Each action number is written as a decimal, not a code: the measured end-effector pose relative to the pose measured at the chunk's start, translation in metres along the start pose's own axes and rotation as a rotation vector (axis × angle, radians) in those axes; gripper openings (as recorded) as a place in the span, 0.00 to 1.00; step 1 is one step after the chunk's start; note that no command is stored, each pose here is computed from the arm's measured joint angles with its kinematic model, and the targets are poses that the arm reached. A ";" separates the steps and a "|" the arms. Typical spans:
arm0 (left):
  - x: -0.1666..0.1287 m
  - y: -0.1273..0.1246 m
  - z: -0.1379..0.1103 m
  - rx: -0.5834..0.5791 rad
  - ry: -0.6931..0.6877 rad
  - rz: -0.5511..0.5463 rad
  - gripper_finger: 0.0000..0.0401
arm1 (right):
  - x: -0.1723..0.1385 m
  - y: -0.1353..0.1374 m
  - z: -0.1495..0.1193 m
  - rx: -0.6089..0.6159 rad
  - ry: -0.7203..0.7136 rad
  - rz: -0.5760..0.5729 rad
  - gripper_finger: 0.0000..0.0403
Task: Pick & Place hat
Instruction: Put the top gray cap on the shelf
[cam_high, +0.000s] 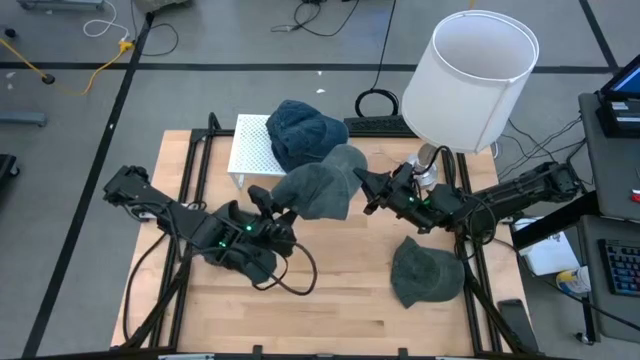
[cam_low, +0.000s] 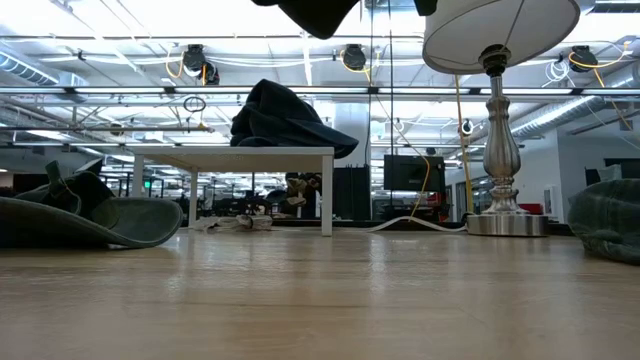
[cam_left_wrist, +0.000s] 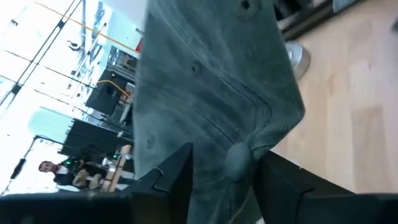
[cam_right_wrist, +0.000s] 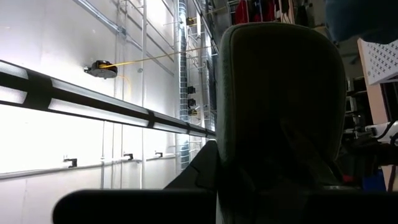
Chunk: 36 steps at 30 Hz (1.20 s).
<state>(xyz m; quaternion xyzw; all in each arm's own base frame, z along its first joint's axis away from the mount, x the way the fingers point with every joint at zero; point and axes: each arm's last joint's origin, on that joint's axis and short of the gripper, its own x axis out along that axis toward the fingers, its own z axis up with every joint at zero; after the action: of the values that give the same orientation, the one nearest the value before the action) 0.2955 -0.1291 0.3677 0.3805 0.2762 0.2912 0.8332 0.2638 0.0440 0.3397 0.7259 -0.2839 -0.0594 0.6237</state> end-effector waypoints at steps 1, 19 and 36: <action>-0.001 0.001 0.002 -0.024 -0.011 0.002 0.36 | 0.000 0.000 0.000 0.000 -0.002 0.000 0.02; -0.016 0.021 0.020 -0.270 -0.090 0.118 0.05 | 0.001 -0.001 0.000 -0.129 0.059 -0.007 0.06; -0.032 0.072 0.018 -0.553 -0.027 0.346 0.05 | 0.000 -0.005 -0.005 -0.693 0.234 0.032 0.69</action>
<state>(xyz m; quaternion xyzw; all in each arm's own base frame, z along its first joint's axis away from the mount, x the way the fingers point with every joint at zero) 0.2668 -0.1208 0.4428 0.1850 0.1066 0.4874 0.8467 0.2680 0.0488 0.3358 0.4688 -0.1851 -0.0588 0.8617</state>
